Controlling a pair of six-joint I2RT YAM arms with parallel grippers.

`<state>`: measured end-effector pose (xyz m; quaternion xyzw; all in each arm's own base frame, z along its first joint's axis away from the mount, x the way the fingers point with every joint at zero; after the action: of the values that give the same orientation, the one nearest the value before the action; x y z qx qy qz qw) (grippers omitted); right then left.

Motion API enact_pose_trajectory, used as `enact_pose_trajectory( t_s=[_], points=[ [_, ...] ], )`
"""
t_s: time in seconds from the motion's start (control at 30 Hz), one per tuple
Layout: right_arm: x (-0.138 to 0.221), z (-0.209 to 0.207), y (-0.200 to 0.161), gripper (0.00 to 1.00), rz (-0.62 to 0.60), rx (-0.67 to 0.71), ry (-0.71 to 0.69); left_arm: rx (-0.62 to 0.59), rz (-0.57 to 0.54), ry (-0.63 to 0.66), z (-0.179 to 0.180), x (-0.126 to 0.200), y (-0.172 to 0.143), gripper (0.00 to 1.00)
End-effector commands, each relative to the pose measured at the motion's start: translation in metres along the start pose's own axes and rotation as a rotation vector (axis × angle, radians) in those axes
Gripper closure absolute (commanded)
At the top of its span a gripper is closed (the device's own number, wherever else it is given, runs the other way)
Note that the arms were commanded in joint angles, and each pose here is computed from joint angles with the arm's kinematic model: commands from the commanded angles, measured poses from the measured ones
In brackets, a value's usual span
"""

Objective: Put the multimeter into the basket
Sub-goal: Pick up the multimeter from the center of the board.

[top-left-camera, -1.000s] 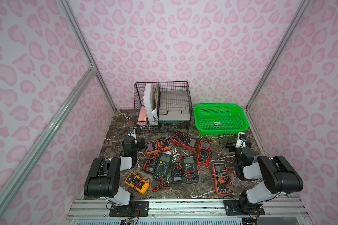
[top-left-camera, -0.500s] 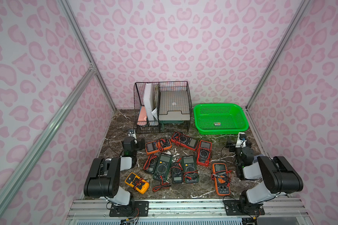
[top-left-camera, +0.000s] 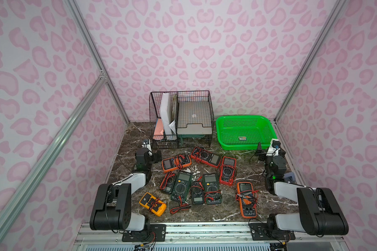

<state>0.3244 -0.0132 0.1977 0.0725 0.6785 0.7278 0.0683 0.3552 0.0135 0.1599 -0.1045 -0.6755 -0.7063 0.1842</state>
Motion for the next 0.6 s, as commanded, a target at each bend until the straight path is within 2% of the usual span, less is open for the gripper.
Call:
enact_pose_trajectory(
  t_s=[0.0,0.17,0.23,0.37,0.57],
  points=[
    [0.005,-0.007,0.0,0.0,0.093,-0.09,-0.066,0.004,0.086,0.032,0.005,0.011,0.006,0.02],
    [0.012,-0.023,0.011,0.0,0.208,-0.416,-0.211,0.065,0.103,0.058,0.009,0.04,0.031,0.02],
    [0.012,-0.024,0.016,0.0,0.268,-0.51,-0.155,0.1,0.111,0.055,0.009,0.055,0.038,0.02],
    [0.012,-0.009,0.031,0.01,0.318,-0.556,-0.035,0.212,0.15,0.054,0.01,0.088,0.052,0.01],
    [0.019,0.016,0.038,0.0,0.368,-0.599,0.095,0.305,0.294,0.043,0.009,0.129,0.056,0.02]
  ],
)
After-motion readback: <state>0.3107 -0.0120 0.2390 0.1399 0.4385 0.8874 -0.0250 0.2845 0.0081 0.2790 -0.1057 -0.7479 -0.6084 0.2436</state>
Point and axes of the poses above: each gripper's point midway between its finger pads, its own x axis back along the fingers, its own z axis along the line the jaws close on, y = z × x, the point moved 6 cm from there along x, back along the fingers, and after that the axes turned 4 degrees about -x, right-handed, at the moved point
